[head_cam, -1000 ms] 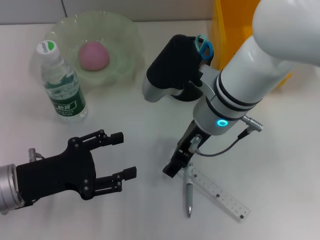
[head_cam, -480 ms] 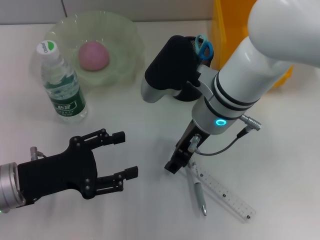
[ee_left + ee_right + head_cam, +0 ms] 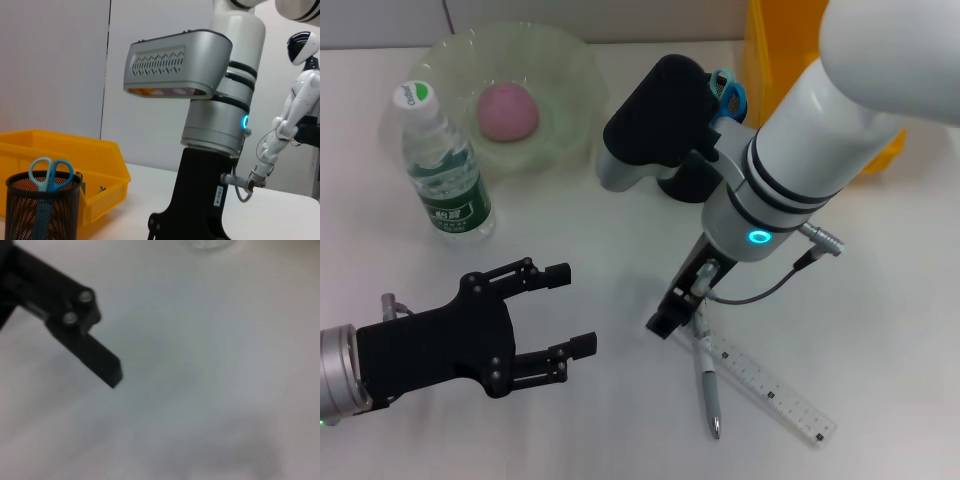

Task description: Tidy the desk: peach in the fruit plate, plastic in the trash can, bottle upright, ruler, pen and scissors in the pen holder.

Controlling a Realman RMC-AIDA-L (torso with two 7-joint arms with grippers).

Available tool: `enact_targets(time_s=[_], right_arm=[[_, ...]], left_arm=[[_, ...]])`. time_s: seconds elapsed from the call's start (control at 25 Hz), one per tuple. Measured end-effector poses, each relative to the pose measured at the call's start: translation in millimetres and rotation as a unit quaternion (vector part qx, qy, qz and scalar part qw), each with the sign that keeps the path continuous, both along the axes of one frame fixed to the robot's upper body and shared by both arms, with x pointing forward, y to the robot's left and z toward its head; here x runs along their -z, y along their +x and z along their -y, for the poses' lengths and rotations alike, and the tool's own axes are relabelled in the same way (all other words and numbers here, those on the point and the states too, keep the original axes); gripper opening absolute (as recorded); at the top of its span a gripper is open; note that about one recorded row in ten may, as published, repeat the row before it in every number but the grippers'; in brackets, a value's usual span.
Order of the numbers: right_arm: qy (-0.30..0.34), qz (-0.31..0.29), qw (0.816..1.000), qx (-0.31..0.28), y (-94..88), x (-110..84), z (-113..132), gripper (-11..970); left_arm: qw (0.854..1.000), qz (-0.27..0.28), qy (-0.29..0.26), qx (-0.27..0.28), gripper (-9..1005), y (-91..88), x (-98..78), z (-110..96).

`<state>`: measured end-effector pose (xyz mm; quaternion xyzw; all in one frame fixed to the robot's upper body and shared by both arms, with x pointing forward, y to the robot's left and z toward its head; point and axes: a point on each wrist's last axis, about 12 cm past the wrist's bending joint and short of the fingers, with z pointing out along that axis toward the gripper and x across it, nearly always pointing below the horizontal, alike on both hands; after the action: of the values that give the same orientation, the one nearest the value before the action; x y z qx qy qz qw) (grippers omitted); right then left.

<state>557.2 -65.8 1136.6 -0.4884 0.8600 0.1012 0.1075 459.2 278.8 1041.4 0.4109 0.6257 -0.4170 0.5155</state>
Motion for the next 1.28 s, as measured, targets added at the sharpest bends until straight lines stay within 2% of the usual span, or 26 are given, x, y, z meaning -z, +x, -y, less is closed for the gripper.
enact_targets(time_s=[0.2,0.4,1.28], right_arm=[[-0.019,0.014,1.0,0.014,-8.5,-12.0,5.6,629],[-0.014,0.001,0.999,0.031,-12.3,-14.1,10.4,629],[-0.015,-0.029,0.998,0.058,-10.3,-1.3,18.8,618]], left_arm=[[1.0,-0.002,0.002,0.003,789,-0.8,0.9,0.7],[1.0,-0.002,0.004,0.008,789,-0.8,1.5,3.1],[1.0,0.0,0.004,0.011,789,1.1,0.6,5.1]])
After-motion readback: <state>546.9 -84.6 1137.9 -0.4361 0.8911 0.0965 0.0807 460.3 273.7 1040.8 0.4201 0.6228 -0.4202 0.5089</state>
